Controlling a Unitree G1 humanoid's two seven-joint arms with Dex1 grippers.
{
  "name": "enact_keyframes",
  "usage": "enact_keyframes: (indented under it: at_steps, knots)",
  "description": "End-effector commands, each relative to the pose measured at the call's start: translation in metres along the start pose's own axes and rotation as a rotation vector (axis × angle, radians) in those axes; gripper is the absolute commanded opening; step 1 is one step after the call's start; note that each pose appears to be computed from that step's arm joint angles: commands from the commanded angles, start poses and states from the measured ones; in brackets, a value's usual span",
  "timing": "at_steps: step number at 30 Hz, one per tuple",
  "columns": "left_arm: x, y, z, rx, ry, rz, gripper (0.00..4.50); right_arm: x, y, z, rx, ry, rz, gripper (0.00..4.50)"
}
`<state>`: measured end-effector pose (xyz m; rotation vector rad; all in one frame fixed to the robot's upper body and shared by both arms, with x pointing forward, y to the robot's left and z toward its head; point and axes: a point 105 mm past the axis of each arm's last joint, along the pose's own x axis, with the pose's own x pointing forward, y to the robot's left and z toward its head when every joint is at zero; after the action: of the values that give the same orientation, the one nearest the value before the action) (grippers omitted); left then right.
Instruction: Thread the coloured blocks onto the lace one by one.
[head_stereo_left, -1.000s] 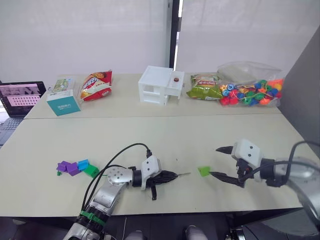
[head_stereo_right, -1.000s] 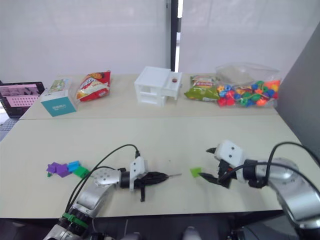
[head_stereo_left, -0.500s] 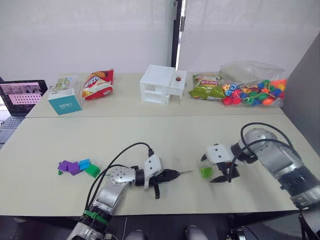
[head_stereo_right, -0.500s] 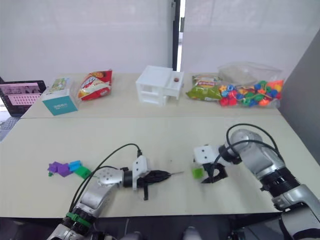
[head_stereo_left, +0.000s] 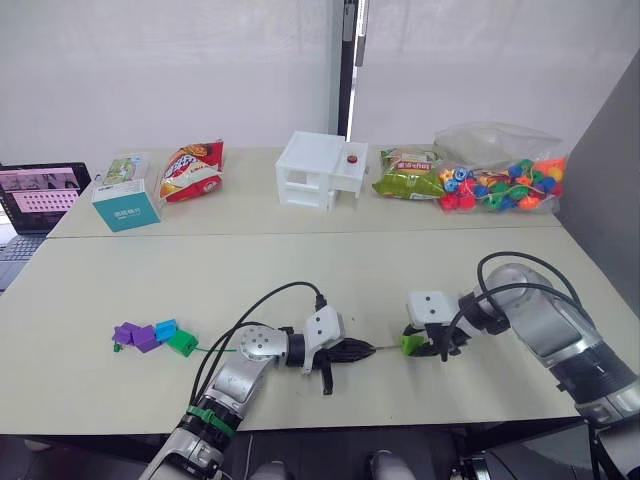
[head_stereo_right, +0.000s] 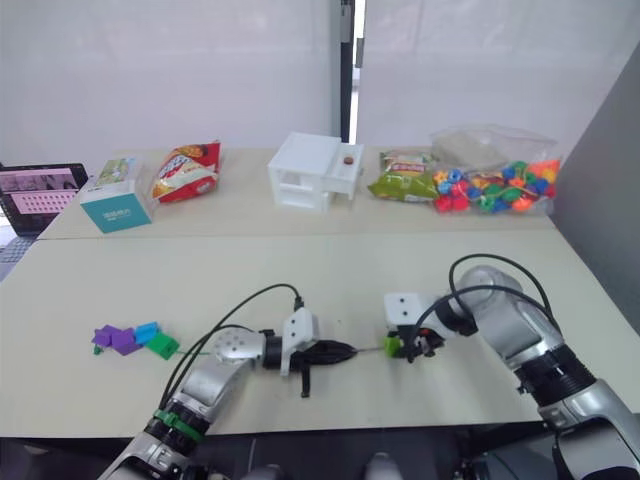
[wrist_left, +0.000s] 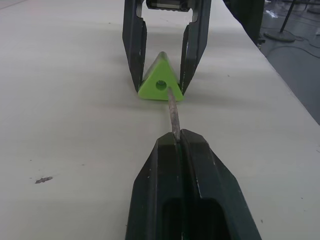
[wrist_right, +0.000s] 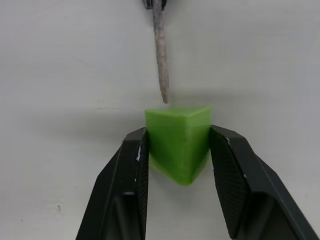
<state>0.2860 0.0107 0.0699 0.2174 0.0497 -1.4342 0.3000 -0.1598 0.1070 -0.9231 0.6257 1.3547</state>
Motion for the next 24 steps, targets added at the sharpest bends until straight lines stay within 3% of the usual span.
enact_keyframes:
  at_steps: [1,24]
  knots:
    - [0.0039,-0.0029,-0.0025,-0.002,0.016,-0.026,0.0,0.0097,0.0111,0.0039,0.0,-0.01,0.039,1.28]
    - [0.0029,0.0016,0.0017,0.008,0.02,-0.024,0.0,0.014,0.016,0.006,-0.011,0.007,0.038,1.28]
